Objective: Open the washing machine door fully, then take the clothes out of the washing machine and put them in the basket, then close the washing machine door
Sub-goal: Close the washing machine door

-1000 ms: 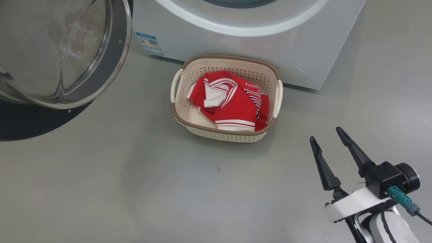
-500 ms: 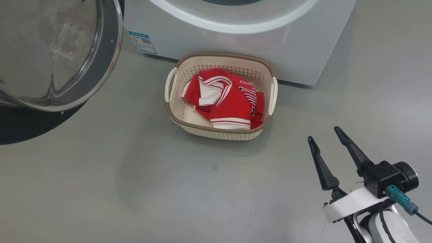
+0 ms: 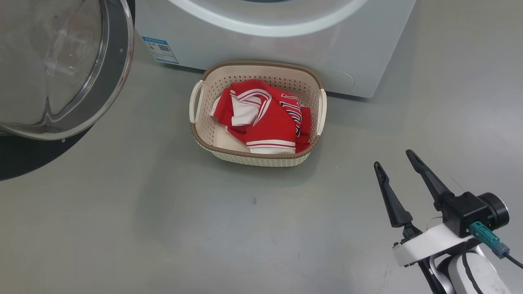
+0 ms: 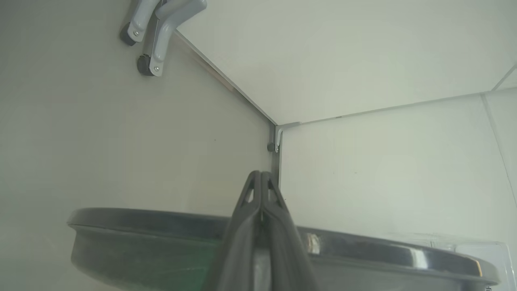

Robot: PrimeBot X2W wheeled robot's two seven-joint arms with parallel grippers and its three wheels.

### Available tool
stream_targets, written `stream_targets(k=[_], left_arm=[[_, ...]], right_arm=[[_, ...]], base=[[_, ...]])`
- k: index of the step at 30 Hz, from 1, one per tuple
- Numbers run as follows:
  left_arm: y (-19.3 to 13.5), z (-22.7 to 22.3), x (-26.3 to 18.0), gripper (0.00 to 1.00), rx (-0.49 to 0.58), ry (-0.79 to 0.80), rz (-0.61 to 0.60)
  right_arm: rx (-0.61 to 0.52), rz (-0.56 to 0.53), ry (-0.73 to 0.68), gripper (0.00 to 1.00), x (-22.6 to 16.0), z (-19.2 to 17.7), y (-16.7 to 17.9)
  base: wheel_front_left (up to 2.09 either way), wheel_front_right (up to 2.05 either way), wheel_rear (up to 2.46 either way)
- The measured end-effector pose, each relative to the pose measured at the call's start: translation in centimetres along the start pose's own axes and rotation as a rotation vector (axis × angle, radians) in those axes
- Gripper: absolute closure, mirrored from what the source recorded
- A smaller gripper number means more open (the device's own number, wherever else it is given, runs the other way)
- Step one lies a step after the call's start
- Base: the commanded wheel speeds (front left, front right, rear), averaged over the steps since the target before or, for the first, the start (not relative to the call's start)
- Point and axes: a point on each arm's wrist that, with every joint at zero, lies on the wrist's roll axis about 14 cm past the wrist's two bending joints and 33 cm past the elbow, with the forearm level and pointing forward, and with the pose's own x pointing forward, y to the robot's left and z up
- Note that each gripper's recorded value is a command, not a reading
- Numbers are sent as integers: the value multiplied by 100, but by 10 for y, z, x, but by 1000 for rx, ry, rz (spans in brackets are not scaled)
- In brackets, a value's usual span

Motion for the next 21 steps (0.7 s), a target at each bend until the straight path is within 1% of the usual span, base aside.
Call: stream_targets(k=[8, 21], left_arm=[[-7, -5, 4, 100, 19, 25, 1], [-8, -10, -1, 100, 44, 88, 9]], right_arm=[[0, -8, -1, 0, -1, 0, -2], [-3, 3, -8, 0, 2, 3, 2]], base=[[0, 0, 0], [0, 0, 0]])
